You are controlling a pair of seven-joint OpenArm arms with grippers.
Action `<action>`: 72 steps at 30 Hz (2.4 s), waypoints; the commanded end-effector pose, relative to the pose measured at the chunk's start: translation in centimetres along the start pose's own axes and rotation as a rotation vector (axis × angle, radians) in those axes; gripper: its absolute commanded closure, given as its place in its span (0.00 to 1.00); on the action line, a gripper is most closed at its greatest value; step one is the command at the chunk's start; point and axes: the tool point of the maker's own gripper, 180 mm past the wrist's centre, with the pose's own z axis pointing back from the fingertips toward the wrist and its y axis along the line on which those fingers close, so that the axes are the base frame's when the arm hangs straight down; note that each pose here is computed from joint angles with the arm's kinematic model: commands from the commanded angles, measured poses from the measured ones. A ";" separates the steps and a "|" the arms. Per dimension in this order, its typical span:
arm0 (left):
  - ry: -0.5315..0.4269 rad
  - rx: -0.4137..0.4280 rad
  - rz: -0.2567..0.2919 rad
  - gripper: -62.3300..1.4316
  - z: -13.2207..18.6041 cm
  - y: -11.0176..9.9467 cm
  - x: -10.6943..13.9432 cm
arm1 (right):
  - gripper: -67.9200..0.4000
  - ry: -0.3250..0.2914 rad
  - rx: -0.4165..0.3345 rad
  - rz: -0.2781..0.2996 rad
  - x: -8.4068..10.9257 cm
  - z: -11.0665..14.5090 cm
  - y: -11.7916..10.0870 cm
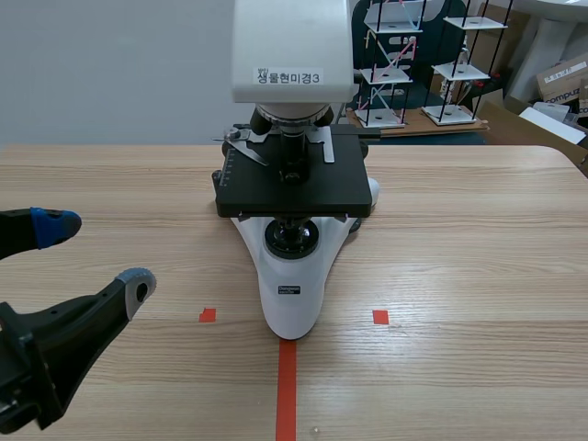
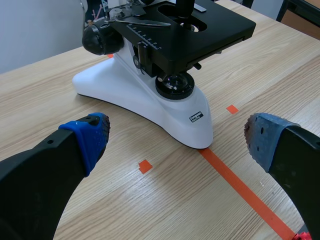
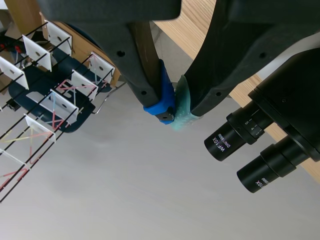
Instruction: Return to the home posture
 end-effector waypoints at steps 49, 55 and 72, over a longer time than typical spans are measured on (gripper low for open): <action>-0.030 -0.011 0.007 0.08 -0.1 -0.5 0.9 | 0.00 0.006 -0.068 -0.248 -7.8 14.4 8.4; -0.030 -0.011 0.007 0.08 -0.1 -0.5 0.9 | 0.00 0.051 -0.049 -0.286 -10.0 18.2 11.4; -0.030 -0.011 0.007 0.08 -0.1 -0.5 0.9 | 0.00 0.162 0.092 -0.286 -12.0 24.1 17.5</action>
